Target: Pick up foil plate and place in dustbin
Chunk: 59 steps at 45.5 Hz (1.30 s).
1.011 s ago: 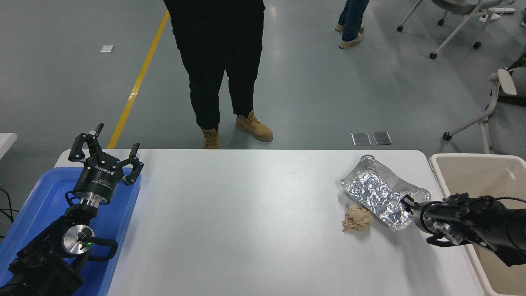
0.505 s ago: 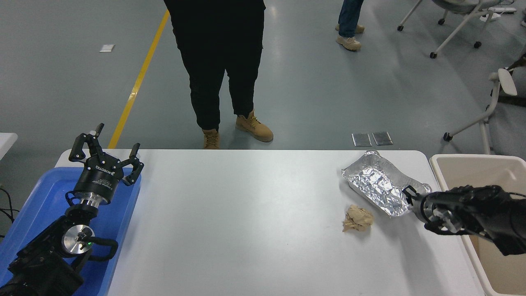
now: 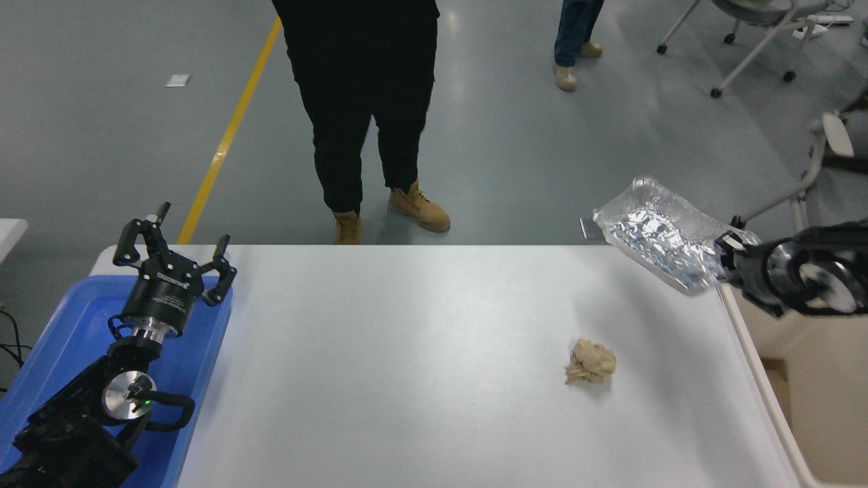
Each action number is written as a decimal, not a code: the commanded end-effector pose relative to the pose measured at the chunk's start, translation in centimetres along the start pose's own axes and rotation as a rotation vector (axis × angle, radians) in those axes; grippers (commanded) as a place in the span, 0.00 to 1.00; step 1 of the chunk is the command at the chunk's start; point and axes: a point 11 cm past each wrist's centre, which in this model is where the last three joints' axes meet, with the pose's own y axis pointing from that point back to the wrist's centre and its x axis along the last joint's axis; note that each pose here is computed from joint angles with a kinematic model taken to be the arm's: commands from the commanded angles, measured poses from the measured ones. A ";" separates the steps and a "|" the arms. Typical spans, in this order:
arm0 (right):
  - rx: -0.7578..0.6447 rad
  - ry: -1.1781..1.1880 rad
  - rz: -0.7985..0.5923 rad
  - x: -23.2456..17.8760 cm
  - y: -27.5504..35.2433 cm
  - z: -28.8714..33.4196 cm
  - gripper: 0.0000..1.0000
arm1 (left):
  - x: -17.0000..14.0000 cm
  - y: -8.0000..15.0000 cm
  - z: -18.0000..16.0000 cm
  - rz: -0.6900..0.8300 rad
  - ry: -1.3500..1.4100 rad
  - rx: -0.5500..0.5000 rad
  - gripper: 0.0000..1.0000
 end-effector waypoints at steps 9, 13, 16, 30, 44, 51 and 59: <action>0.146 0.044 -0.002 4.7 9.4 -4.5 0.00 | 0.0 0.0 0.0 0.000 0.000 0.000 0.98; 0.148 0.048 0.004 5.1 9.8 -4.5 0.00 | 0.0 0.0 0.0 0.000 0.000 0.000 0.98; 0.146 0.046 0.005 5.1 9.9 -4.4 0.00 | 0.0 0.0 0.1 0.000 -0.002 0.000 0.98; 0.118 0.029 0.027 5.6 9.0 -3.5 0.00 | 0.0 0.0 0.0 0.000 0.000 -0.002 0.98; -0.041 -0.132 0.275 12.4 3.6 2.9 0.00 | 0.0 0.0 0.0 0.000 0.000 0.000 0.98; -0.087 -0.203 0.348 13.1 0.1 5.8 0.00 | 0.0 0.0 0.0 0.000 0.000 -0.002 0.98; -0.133 -0.239 0.425 13.0 -2.9 9.2 0.00 | 0.0 0.0 0.0 0.000 0.000 0.000 0.98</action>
